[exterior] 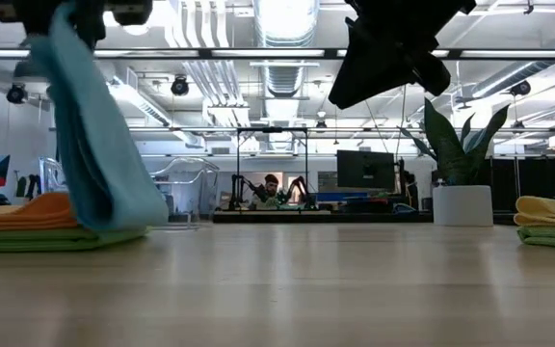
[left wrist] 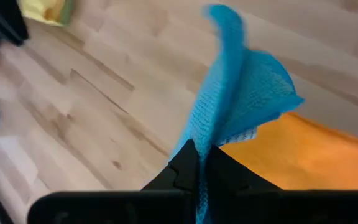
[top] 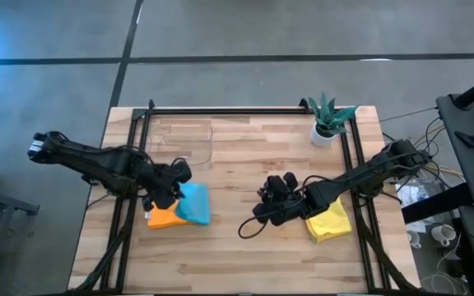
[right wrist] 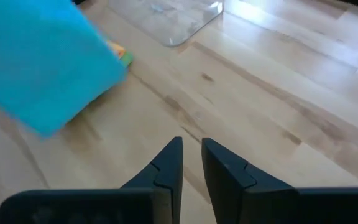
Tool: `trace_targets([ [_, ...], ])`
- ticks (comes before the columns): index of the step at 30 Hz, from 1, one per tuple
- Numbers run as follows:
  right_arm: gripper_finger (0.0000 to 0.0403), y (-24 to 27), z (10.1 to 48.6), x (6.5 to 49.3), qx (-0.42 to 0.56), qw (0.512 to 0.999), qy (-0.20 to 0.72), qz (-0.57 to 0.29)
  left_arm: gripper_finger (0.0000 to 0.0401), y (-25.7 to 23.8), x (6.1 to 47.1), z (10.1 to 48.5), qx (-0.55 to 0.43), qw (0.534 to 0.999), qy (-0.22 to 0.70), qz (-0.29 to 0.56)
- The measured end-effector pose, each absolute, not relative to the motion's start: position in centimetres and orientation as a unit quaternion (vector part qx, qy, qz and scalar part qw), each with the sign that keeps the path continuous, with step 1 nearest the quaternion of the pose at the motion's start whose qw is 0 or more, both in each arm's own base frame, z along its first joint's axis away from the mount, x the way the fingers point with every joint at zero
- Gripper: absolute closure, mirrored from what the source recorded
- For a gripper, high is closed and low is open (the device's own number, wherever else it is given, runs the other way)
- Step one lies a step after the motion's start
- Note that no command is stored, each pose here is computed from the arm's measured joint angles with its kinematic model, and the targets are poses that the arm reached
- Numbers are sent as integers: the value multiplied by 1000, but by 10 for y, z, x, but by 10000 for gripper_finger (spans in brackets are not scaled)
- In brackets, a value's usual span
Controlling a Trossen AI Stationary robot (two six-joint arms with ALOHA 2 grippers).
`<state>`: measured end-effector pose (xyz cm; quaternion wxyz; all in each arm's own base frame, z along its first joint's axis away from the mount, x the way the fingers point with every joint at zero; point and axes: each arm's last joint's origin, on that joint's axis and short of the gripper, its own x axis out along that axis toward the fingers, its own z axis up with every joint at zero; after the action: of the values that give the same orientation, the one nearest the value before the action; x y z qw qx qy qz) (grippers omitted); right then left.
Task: Fold microfiber towels
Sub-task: Stack the blue microfiber cloth on top of the orange microfiber cloth
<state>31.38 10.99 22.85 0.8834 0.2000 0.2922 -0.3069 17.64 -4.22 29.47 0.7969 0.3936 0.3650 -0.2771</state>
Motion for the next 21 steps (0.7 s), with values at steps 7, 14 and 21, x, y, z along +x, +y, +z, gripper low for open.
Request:
trace_targets([
  [7, 346, 109, 227, 313, 198, 883, 286, -315, 401, -38, 171, 297, 387, 797, 380, -266],
  [14, 346, 108, 222, 311, 201, 880, 289, -320, 401, -30, 165, 288, 401, 776, 427, -234],
  [21, 346, 108, 216, 310, 206, 881, 285, -318, 401, -31, 172, 284, 444, 750, 425, -247],
])
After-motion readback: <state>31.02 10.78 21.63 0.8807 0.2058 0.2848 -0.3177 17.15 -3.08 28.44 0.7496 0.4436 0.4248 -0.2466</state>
